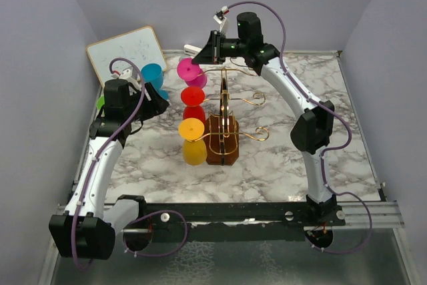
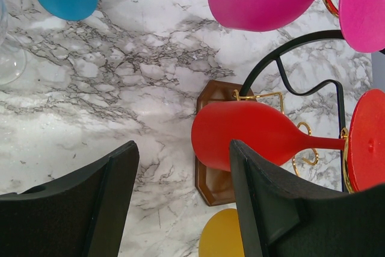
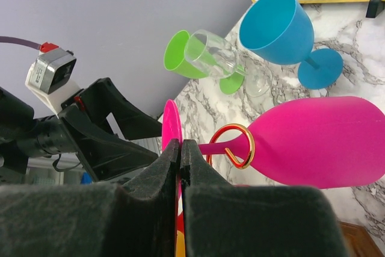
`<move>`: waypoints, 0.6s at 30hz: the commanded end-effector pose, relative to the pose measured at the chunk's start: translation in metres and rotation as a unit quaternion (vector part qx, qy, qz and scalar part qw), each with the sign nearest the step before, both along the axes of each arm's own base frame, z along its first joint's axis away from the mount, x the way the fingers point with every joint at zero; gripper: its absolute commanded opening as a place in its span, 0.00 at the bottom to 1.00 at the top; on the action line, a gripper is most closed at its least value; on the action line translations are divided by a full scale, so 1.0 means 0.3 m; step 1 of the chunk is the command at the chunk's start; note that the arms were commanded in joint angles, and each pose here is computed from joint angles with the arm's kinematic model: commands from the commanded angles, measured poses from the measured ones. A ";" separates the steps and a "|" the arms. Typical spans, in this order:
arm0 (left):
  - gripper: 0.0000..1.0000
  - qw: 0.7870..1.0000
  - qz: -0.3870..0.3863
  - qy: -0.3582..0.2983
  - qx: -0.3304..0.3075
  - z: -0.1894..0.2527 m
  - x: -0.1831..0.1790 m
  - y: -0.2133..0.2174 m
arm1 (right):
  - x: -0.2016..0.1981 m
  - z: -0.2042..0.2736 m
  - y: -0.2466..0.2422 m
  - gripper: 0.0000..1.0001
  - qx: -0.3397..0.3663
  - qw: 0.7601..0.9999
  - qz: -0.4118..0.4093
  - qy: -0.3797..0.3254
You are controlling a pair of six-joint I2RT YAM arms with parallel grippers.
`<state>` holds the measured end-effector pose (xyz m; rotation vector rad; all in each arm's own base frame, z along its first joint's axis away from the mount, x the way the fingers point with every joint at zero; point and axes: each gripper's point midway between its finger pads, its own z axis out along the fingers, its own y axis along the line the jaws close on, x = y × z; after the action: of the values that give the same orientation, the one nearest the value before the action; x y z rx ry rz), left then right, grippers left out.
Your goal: Take the wine glass off the wine glass rack
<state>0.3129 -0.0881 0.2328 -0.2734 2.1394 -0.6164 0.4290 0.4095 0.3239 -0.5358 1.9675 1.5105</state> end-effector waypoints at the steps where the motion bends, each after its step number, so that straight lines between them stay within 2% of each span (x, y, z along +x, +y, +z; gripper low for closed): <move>1: 0.64 1.000 -0.009 -0.014 -0.001 0.031 0.006 -0.010 | 0.022 -0.029 -0.013 0.01 -0.011 1.000 -0.006 -0.003; 11: 0.64 1.000 -0.007 -0.013 -0.002 0.028 0.002 -0.010 | 0.056 -0.042 -0.081 0.01 -0.020 0.998 -0.054 -0.006; 18: 0.64 1.000 -0.007 -0.016 -0.003 0.031 0.003 -0.011 | 0.109 0.056 -0.163 0.01 -0.005 0.993 -0.108 -0.044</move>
<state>0.3130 -0.0881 0.2326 -0.2740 2.1402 -0.6166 0.4458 0.3801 0.2904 -0.4065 2.0575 1.4217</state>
